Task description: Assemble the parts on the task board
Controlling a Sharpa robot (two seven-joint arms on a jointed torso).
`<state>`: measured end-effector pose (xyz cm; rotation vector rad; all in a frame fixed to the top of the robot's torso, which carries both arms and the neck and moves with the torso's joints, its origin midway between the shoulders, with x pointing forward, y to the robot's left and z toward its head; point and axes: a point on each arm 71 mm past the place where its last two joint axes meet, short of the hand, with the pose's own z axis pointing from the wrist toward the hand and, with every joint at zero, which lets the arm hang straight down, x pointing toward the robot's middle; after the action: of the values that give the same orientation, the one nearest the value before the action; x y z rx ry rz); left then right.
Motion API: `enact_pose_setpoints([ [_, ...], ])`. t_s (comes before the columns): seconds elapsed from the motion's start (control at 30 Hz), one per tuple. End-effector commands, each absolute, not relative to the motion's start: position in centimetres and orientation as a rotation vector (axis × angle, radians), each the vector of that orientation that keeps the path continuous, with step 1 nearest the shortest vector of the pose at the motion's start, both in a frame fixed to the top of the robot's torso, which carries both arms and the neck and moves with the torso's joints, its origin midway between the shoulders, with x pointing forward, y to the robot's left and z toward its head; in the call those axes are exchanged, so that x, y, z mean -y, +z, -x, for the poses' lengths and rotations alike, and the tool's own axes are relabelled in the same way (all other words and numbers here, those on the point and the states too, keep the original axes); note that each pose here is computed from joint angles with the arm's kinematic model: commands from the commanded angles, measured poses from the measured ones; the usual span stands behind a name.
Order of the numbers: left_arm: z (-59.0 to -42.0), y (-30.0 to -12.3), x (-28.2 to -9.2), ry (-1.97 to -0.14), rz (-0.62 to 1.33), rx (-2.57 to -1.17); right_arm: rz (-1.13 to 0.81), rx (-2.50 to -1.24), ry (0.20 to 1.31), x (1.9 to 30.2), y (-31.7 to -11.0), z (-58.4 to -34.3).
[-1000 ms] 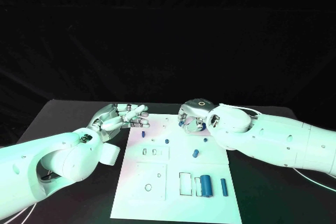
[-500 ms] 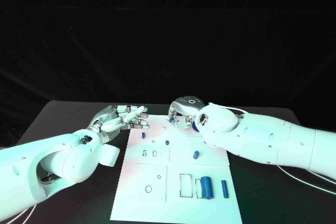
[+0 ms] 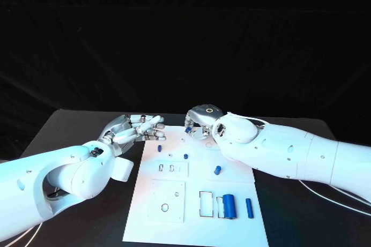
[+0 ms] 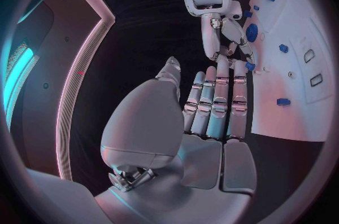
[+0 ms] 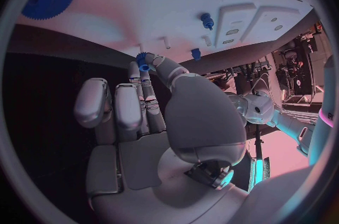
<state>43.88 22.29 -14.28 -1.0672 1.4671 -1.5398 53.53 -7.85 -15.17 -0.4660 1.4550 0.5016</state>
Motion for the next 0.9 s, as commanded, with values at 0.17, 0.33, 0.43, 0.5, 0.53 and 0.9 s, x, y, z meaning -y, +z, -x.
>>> enact_pose_setpoints([
  [0.17,-43.85,-14.10,-22.08,-1.556,1.063,-1.467,0.475,-1.455,0.482,7.64,-15.24,-53.69],
  [0.33,-43.84,-14.07,-22.06,-1.558,1.062,-1.468,0.479,-1.460,0.480,7.43,-15.40,-53.80],
  [0.43,-43.83,-14.05,-22.04,-1.559,1.061,-1.468,0.480,-1.462,0.479,7.31,-15.51,-53.90],
  [0.5,-43.83,-14.03,-22.04,-1.559,1.060,-1.468,0.479,-1.461,0.477,7.26,-15.55,-53.99],
  [0.53,-43.83,-14.03,-22.03,-1.560,1.060,-1.468,0.479,-1.461,0.476,7.24,-15.57,-54.03],
  [0.9,-43.87,-13.99,-21.93,-1.562,1.058,-1.468,0.486,-1.474,0.468,6.92,-15.82,-54.32],
])
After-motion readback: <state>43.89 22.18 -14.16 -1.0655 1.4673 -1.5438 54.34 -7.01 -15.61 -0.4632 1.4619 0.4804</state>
